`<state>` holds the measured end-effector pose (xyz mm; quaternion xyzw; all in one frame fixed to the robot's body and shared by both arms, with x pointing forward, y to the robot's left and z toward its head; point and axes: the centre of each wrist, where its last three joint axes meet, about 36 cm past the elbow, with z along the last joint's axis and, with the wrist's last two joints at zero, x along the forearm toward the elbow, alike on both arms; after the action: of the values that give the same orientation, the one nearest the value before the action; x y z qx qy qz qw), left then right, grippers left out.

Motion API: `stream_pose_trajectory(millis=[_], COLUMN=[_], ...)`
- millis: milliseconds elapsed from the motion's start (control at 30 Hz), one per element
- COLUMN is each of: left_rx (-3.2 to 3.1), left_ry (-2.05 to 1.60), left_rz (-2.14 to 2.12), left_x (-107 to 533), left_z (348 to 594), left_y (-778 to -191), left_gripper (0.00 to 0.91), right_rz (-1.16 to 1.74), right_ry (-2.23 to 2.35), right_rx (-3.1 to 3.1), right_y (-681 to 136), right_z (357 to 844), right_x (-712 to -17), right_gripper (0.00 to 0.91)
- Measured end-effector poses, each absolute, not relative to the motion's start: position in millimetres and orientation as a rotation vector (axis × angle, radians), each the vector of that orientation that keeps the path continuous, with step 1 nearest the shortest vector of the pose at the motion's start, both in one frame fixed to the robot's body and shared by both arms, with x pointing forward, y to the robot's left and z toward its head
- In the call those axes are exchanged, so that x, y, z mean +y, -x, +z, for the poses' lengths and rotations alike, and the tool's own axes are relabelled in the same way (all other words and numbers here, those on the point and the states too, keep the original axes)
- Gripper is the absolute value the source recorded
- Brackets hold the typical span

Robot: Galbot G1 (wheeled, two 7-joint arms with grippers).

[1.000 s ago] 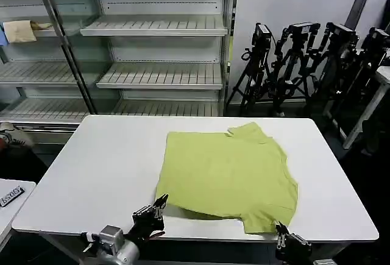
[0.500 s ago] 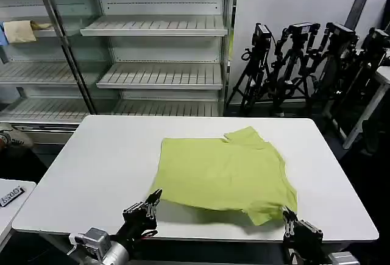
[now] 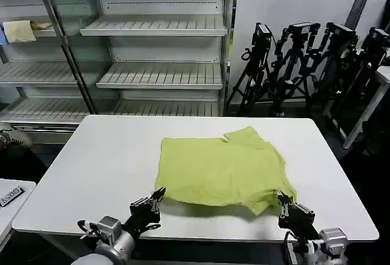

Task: Fold and organize the clothes.

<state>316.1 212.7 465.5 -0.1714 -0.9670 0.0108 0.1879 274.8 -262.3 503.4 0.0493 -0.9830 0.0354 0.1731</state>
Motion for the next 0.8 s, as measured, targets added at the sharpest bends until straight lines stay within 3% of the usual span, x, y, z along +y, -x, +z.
stream_pose_trajectory(millis=[800], left_rx=[-2.736], left_ry=[0.478], left_rz=[-0.049], left_x=[204.6], left_z=[439.4], left_y=[-390.4], left_gripper=[0.05], right_rz=[0.195], right_ry=[-0.187], right_rx=[-2.774], right_y=[-347.1], right_z=[479.9], right_x=[-271.8], right_gripper=[0.0])
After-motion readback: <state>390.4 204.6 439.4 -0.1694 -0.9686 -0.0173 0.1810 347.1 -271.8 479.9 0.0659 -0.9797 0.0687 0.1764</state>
